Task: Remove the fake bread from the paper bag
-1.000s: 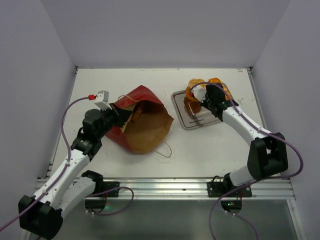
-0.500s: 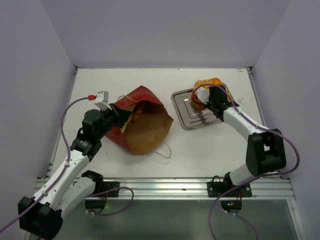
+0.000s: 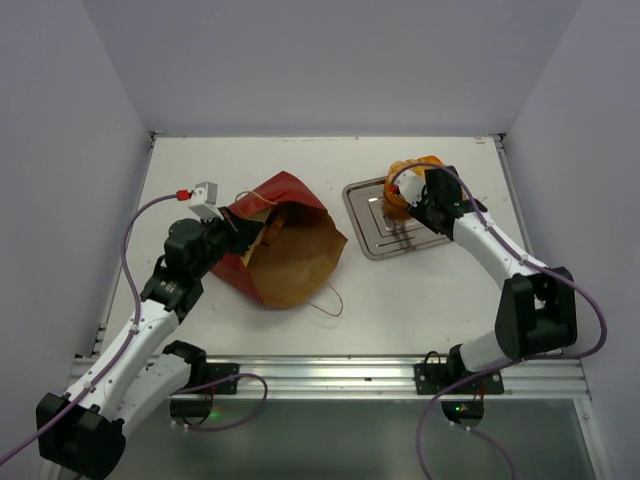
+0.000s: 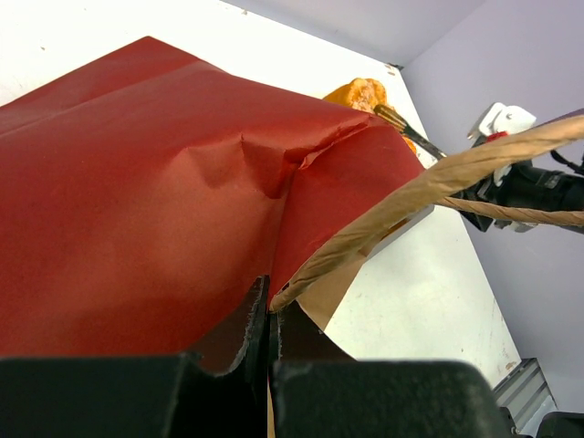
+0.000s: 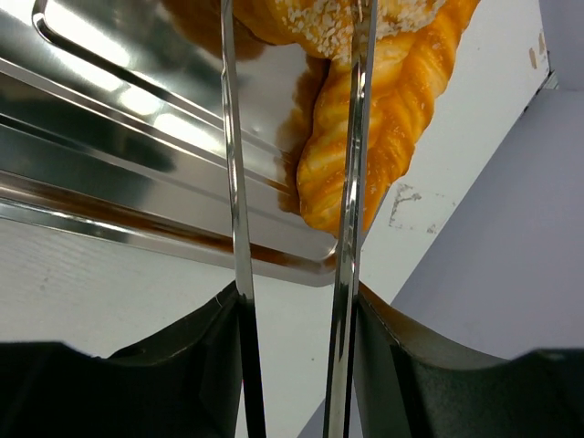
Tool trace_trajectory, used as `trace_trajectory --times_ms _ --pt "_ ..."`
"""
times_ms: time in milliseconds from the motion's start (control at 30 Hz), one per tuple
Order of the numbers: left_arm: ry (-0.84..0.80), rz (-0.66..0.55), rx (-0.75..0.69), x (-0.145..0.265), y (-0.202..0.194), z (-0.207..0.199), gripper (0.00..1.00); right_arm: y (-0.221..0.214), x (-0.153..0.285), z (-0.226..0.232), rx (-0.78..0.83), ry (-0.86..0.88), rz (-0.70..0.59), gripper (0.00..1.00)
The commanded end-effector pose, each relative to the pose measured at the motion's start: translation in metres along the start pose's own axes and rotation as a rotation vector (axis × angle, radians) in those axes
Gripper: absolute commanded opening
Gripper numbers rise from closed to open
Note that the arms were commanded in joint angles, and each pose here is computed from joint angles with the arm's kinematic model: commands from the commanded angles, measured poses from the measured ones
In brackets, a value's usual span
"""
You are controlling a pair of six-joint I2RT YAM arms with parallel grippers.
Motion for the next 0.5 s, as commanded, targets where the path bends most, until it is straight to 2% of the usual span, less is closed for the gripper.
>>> trace_trajectory --times_ms 0,400,467 --pt "-0.057 -0.032 -0.02 0.003 0.013 -0.014 0.0 0.018 0.029 -0.02 -0.071 -0.016 -0.107 0.48" --pt "-0.064 -0.029 -0.071 0.004 0.016 -0.016 0.0 0.026 0.084 -0.016 -0.131 0.089 -0.241 0.47" --pt "-0.07 -0.04 -0.109 0.006 0.019 -0.017 0.0 0.028 0.103 0.0 -0.113 0.215 -0.319 0.46"
Point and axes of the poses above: each gripper's point midway between its finger pads, its own x axis back along the fingers, its own z axis along the line the jaws close on, y = z × x, the point moved 6 cm from there along x, back along the fingers, and after that the axes turned 2 degrees about x, right-handed, at the moved point
